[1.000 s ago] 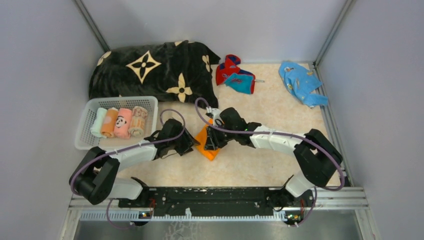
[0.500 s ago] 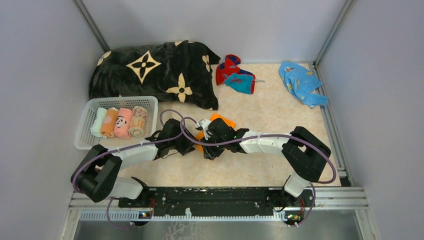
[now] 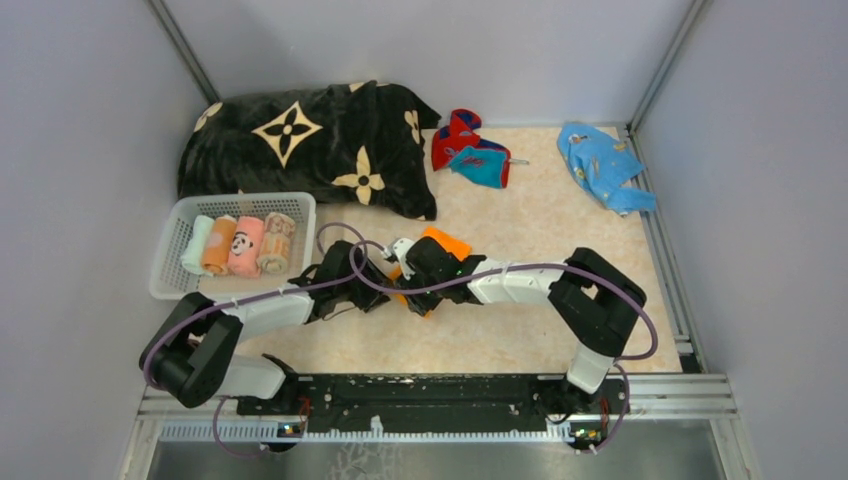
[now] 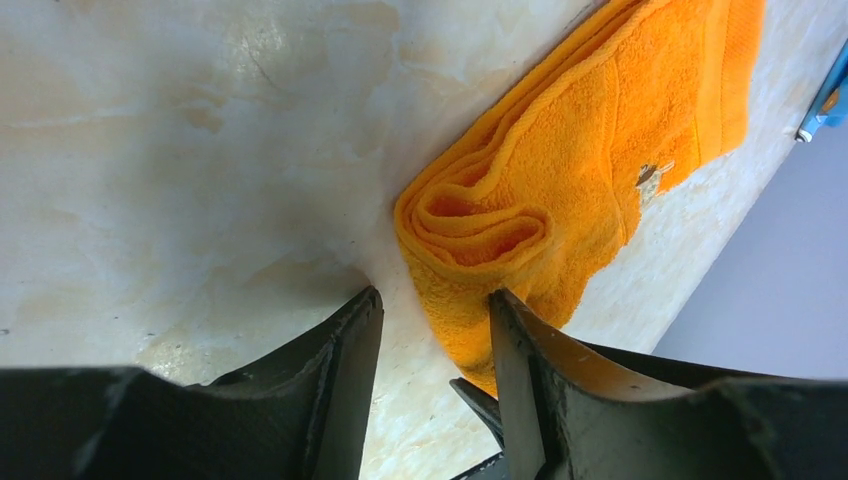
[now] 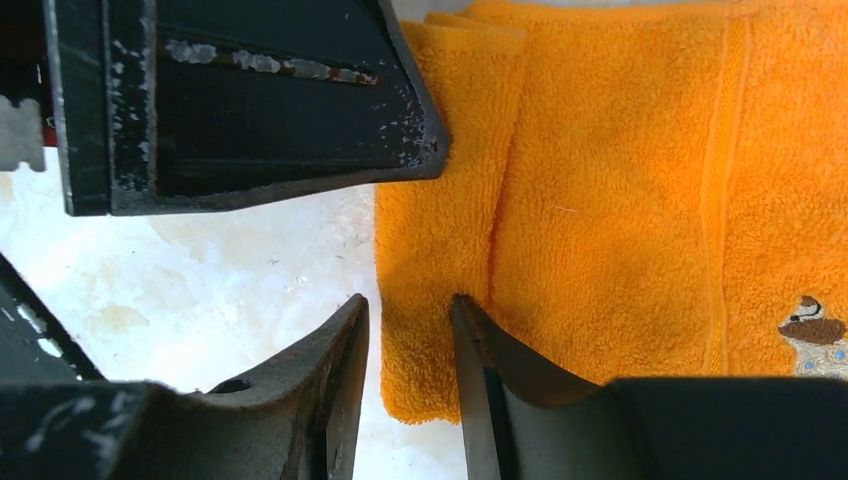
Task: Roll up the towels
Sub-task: Roll the towel at the center of the board.
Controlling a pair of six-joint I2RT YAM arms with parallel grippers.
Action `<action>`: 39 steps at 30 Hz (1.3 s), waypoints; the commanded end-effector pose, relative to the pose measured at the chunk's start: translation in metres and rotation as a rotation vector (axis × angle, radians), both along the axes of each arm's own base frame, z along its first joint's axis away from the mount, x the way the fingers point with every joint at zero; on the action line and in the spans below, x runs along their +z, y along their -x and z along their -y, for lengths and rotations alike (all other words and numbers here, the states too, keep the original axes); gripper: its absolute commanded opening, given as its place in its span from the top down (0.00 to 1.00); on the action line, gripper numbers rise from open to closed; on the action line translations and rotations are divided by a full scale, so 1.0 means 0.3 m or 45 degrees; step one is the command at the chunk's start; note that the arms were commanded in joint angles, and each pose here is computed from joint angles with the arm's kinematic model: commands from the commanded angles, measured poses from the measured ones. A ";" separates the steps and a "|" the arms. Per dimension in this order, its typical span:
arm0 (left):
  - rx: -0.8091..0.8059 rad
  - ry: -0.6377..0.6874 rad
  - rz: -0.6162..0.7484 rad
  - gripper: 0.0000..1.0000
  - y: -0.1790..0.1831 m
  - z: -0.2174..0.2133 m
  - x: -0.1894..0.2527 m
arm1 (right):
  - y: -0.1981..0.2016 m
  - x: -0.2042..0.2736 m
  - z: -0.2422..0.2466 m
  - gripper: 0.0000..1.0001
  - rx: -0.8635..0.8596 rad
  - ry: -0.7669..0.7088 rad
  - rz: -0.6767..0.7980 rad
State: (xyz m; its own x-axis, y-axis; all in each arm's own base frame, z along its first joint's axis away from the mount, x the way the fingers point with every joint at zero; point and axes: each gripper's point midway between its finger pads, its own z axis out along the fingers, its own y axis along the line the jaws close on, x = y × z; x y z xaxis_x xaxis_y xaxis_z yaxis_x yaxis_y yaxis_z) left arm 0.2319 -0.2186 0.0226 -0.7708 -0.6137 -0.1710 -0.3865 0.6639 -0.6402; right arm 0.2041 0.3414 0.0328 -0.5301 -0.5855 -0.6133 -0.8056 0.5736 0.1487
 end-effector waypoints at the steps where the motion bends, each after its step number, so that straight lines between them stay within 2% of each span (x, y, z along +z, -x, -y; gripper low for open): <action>1: 0.004 -0.315 -0.348 0.48 0.224 -0.185 -0.217 | -0.009 -0.015 -0.023 0.63 0.052 0.074 0.090; 11: 0.078 -0.366 -0.409 0.51 0.278 -0.246 -0.237 | -0.007 -0.144 0.103 0.60 0.009 0.447 0.261; 15: 0.103 -0.372 -0.378 0.49 0.260 -0.256 -0.223 | -0.002 -0.169 0.157 0.60 -0.008 0.527 0.286; 21: 0.077 -0.305 -0.259 0.44 0.176 -0.206 -0.148 | 0.006 -0.207 0.193 0.66 -0.003 0.607 0.307; 27: 0.060 -0.240 -0.168 0.36 0.105 -0.159 -0.073 | 0.043 -0.219 0.157 0.82 0.053 0.534 0.235; 34: 0.041 -0.208 -0.131 0.34 0.063 -0.127 -0.051 | 0.068 -0.188 0.108 0.83 0.085 0.376 0.159; 39: 0.005 -0.182 -0.141 0.33 0.034 -0.088 -0.062 | 0.073 -0.188 0.101 0.83 0.089 0.340 0.132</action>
State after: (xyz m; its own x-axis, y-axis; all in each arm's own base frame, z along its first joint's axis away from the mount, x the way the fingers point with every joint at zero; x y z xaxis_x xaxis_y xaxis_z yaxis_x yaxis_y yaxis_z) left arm 0.2304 -0.2046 0.0302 -0.7646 -0.6214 -0.1711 -0.4264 0.6867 -0.5888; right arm 0.2168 0.3398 0.0219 -0.3586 -0.6914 -0.6272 -0.8020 0.5720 -0.1720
